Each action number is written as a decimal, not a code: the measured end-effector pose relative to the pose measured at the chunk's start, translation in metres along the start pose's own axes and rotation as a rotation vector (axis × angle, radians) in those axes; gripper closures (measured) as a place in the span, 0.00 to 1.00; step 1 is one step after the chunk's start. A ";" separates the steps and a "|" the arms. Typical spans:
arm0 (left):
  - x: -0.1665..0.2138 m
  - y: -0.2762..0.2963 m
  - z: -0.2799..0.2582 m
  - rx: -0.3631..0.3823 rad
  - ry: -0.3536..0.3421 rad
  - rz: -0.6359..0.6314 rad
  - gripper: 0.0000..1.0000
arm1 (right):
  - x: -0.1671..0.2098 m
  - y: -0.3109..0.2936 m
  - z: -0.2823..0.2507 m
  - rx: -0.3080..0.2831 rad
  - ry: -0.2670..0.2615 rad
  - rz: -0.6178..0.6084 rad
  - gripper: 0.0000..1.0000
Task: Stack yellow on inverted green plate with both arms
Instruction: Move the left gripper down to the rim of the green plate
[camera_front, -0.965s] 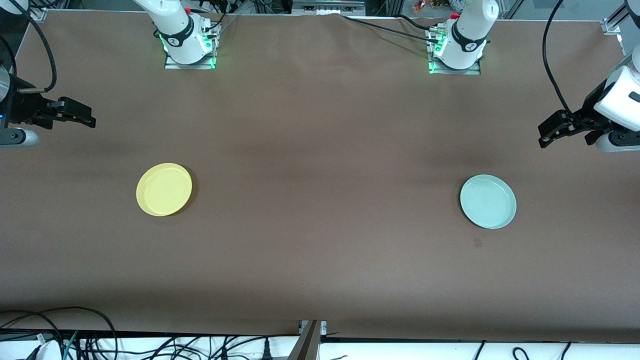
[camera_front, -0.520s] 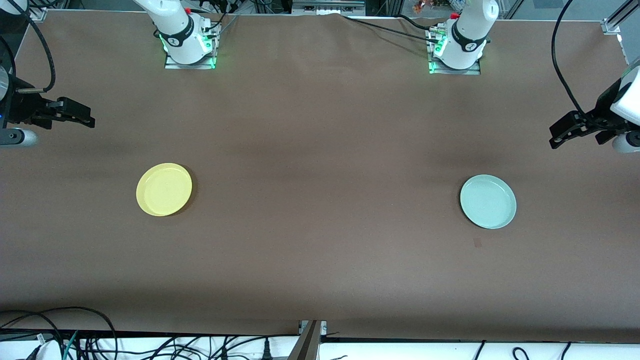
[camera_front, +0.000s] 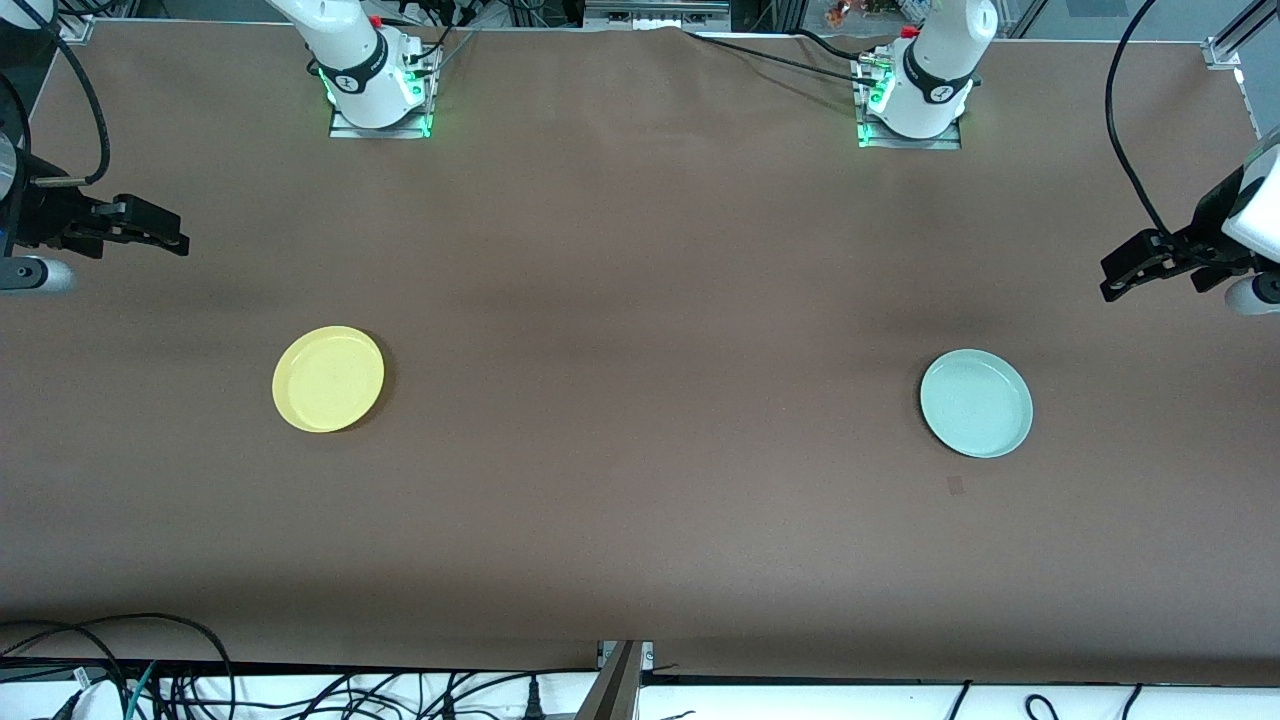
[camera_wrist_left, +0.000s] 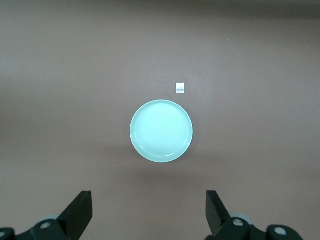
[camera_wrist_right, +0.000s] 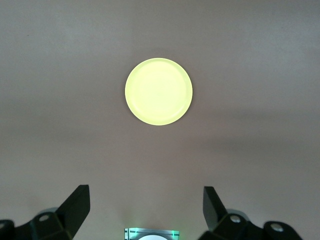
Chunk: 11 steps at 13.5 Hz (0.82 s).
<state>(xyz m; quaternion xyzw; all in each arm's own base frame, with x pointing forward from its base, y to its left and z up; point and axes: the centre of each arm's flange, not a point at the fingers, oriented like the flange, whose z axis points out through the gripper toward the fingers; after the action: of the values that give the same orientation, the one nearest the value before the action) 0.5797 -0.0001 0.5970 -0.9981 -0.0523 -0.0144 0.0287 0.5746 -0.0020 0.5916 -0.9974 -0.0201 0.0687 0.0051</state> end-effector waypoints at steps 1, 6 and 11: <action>0.001 0.001 0.009 0.000 -0.022 0.018 0.00 | 0.000 0.000 0.000 0.000 0.000 0.000 0.00; 0.014 -0.034 0.100 -0.015 -0.099 0.031 0.00 | 0.000 0.000 0.000 0.000 0.000 0.000 0.00; 0.019 -0.077 0.228 -0.042 -0.153 0.034 0.00 | 0.000 0.001 0.000 0.000 0.000 0.001 0.00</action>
<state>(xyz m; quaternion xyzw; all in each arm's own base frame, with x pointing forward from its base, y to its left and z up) 0.5966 0.0921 0.3744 -0.9974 -0.0369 0.0615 0.0041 0.5746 -0.0026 0.5916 -0.9974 -0.0196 0.0685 0.0050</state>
